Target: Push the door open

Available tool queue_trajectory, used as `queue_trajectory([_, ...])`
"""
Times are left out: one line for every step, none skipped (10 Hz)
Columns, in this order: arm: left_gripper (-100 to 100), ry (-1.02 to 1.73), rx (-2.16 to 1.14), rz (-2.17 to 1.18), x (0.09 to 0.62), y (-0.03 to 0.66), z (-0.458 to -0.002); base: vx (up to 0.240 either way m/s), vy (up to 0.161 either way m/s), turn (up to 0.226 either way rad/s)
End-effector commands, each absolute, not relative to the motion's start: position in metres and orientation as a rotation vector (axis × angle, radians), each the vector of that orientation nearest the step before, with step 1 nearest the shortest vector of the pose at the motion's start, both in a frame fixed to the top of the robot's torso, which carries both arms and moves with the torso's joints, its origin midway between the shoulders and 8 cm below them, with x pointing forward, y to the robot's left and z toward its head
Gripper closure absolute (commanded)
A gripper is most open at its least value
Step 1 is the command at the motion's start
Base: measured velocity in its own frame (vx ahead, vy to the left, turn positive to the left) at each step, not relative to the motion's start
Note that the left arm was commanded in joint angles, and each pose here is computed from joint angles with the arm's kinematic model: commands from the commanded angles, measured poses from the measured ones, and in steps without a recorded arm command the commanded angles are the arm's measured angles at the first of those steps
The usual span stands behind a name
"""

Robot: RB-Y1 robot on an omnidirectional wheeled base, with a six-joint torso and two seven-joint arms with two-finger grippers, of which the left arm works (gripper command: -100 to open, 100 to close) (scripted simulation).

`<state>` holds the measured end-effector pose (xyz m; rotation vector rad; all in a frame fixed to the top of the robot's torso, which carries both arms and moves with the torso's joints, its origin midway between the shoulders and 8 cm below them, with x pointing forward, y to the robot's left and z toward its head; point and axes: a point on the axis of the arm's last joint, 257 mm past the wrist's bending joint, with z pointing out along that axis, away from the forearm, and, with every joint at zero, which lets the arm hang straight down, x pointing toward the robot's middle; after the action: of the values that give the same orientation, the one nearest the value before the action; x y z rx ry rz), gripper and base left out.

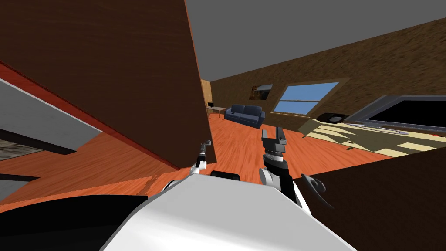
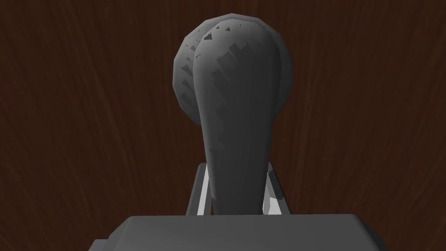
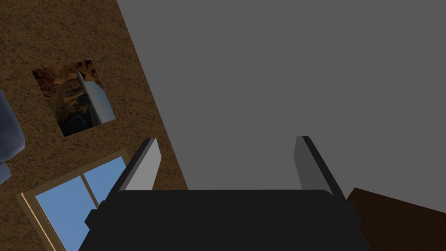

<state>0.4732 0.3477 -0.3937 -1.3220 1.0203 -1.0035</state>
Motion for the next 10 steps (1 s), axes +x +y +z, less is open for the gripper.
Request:
queue_trajectory([100,1.007,-1.323,-0.994,0.473,0.355,-0.392,0.164,-0.035,0.05])
queue_trajectory([100,0.998,-1.327,-0.984,0.472,0.361,-0.392,0.167,-0.028,0.029])
queue_trajectory([100,0.987,-1.332,-0.974,0.471,0.366,-0.391,0.176,-0.044,0.033])
queue_trajectory([100,0.976,-1.337,-0.963,0.469,0.372,-0.391,0.179,-0.055,0.047])
queue_trajectory([100,0.964,-1.343,-0.952,0.467,0.378,-0.391,0.201,-0.058,0.064])
queue_trajectory([100,0.952,-1.349,-0.942,0.465,0.384,-0.391,0.229,-0.057,0.054])
queue_trajectory([100,0.94,-1.355,-0.932,0.463,0.389,-0.391,0.221,-0.046,0.05])
queue_trajectory([100,0.929,-1.361,-0.922,0.462,0.394,-0.391,0.182,-0.044,0.046])
queue_trajectory([100,0.919,-1.366,-0.914,0.46,0.398,-0.391,0.179,-0.046,0.044])
queue_trajectory([100,0.907,-1.373,-0.905,0.458,0.403,-0.391,0.196,-0.06,0.056])
